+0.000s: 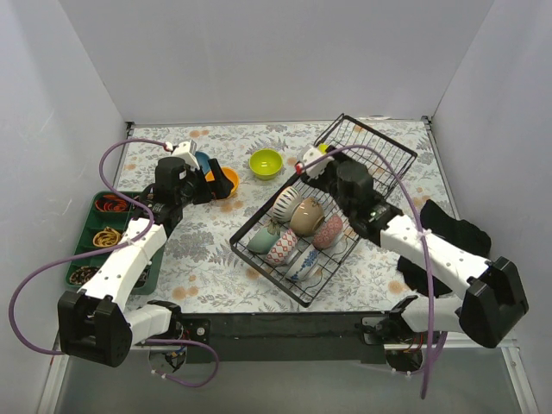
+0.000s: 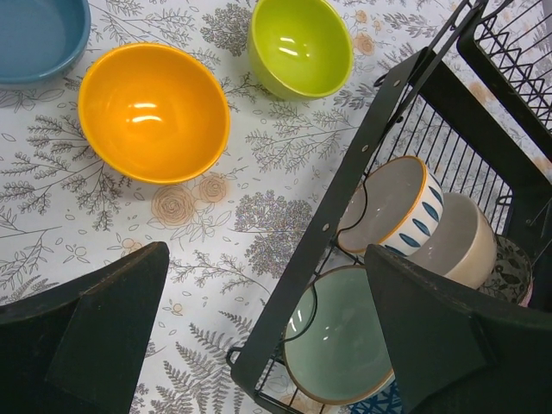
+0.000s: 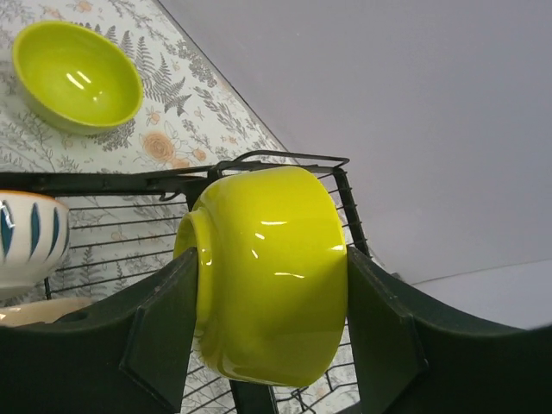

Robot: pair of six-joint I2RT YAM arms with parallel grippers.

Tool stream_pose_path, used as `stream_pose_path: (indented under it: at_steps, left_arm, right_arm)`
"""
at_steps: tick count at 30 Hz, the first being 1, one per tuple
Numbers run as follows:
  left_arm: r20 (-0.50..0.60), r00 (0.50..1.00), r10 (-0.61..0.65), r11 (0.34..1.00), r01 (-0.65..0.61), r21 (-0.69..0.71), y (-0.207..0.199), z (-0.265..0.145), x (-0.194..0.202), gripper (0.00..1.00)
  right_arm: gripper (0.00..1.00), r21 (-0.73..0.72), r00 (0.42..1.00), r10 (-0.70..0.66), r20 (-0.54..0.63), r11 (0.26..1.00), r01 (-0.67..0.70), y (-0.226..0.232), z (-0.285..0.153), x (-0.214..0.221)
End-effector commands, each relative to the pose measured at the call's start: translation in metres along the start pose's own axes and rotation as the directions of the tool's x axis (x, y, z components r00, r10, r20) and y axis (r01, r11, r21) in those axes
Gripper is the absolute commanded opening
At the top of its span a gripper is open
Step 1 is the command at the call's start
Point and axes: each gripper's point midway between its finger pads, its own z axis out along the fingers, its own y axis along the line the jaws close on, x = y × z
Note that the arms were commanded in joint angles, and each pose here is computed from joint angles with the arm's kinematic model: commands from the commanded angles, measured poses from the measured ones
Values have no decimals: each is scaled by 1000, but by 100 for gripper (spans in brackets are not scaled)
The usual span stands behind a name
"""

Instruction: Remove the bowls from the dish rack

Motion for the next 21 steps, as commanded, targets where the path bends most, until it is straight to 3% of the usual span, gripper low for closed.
stream_pose_path:
  at_steps: [1, 8, 11, 12, 17, 21]
  left_arm:
    - [3, 1000, -8, 1000, 8, 20, -5, -2, -5, 98]
    - [-49, 998, -31, 998, 34, 61, -12, 3, 4, 98]
    - [-72, 997, -41, 997, 46, 69, -14, 5, 8, 98]
    - [-86, 995, -49, 996, 55, 64, -13, 6, 10, 98]
    - [-175, 980, -97, 989, 115, 96, -27, 0, 18, 98]
    - [-188, 978, -89, 977, 122, 174, -57, -13, 7, 98]
  right_arm:
    - [17, 156, 983, -181, 31, 972, 174, 2, -32, -28]
    - [17, 254, 908, -417, -22, 876, 409, 49, -66, -31]
    - [17, 331, 905, -424, 27, 858, 393, 59, -79, -46]
    - [17, 345, 858, -512, 27, 811, 473, 65, -88, -50]
    - [15, 524, 787, -616, -6, 669, 528, 65, -114, -69]
    - [15, 509, 752, -657, 50, 665, 547, 93, -114, -82]
